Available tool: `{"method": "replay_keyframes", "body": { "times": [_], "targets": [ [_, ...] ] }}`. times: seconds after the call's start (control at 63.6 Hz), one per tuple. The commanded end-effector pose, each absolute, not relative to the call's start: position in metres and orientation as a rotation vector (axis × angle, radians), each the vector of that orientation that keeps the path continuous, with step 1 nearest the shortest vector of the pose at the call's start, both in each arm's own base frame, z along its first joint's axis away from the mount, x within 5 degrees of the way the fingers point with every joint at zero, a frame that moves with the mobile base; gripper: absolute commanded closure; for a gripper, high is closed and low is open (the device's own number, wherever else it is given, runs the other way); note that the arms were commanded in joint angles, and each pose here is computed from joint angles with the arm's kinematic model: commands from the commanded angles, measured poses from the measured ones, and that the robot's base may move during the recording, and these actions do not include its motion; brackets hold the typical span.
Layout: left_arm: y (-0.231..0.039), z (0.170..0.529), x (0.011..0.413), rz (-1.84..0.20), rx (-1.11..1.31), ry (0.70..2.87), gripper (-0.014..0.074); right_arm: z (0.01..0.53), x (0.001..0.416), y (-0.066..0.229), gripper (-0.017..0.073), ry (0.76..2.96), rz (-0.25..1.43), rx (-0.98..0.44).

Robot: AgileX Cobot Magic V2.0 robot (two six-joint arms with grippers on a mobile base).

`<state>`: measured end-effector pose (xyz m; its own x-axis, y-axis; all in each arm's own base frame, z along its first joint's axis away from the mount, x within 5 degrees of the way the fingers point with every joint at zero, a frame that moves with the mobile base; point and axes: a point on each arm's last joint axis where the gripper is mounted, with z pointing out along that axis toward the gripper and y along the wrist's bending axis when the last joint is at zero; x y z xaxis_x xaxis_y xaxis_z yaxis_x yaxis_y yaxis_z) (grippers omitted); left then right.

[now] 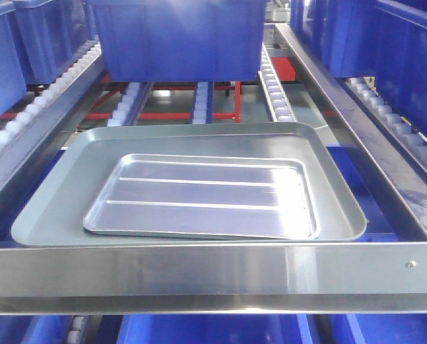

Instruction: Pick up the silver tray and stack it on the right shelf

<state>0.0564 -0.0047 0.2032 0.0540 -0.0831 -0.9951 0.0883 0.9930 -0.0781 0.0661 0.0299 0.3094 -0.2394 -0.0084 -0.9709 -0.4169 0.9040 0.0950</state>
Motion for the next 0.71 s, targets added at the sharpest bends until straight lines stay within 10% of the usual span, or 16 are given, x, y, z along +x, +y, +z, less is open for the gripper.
{"method": "replay_keyframes", "body": {
  "times": [0.0, 0.692],
  "targets": [
    [-0.005, 0.206, 0.055, -0.142, -0.004, 1.421, 0.0694, 0.326, 0.067, 0.031, 0.0504, 1.655, 0.404, -0.327],
    [-0.005, 0.206, 0.055, -0.142, -0.004, 1.421, 0.0694, 0.233, 0.051, 0.000, 0.0504, 1.376, 0.009, 0.008]
  ]
}}
